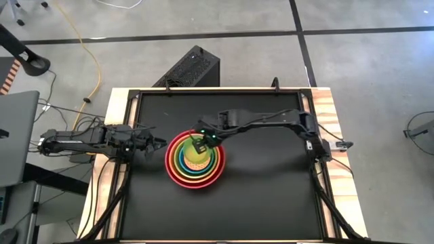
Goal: Nest bowls inside each other
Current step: Stack the green bowl on top of the orange patterned bowl
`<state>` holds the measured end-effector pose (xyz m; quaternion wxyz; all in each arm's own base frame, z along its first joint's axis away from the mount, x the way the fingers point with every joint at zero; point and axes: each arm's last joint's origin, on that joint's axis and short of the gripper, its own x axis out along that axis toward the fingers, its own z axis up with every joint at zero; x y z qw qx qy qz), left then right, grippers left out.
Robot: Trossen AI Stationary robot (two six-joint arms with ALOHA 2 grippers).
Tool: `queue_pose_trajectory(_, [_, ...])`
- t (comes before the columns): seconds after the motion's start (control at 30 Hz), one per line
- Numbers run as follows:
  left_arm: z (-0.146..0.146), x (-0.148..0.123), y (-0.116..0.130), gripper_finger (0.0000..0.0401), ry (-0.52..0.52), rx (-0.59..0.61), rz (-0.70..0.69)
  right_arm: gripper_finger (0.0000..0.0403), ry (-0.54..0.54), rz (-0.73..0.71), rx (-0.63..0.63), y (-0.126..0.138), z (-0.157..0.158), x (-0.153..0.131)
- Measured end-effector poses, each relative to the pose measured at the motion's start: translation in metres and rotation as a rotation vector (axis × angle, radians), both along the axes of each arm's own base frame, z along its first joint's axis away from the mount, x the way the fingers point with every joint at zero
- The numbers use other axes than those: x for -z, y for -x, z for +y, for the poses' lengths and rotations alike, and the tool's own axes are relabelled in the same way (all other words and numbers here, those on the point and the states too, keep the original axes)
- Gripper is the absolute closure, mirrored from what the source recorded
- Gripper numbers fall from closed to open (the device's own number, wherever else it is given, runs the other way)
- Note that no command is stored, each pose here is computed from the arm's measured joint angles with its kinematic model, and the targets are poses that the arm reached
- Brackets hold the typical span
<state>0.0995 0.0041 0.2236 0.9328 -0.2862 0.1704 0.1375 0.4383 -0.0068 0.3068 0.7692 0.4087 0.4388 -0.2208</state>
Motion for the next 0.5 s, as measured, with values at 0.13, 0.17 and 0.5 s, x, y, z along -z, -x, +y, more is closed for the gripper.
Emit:
queue_pose_trajectory(0.13, [0.0, 0.0, 0.0, 0.0324, 0.0, 0.0, -0.003, 0.0398, -0.021, 0.028, -0.009, -0.007, -0.002, 0.012])
queue_pose_trajectory(0.17, [0.0, -0.001, 0.0, 0.0324, 0.0, 0.0, -0.007, 0.0398, -0.022, 0.034, -0.008, -0.008, -0.002, 0.015])
queue_pose_trajectory(0.5, [0.0, -0.002, -0.001, 0.0324, -0.001, -0.004, -0.017, 0.0398, -0.027, 0.061, 0.02, -0.019, -0.002, 0.034])
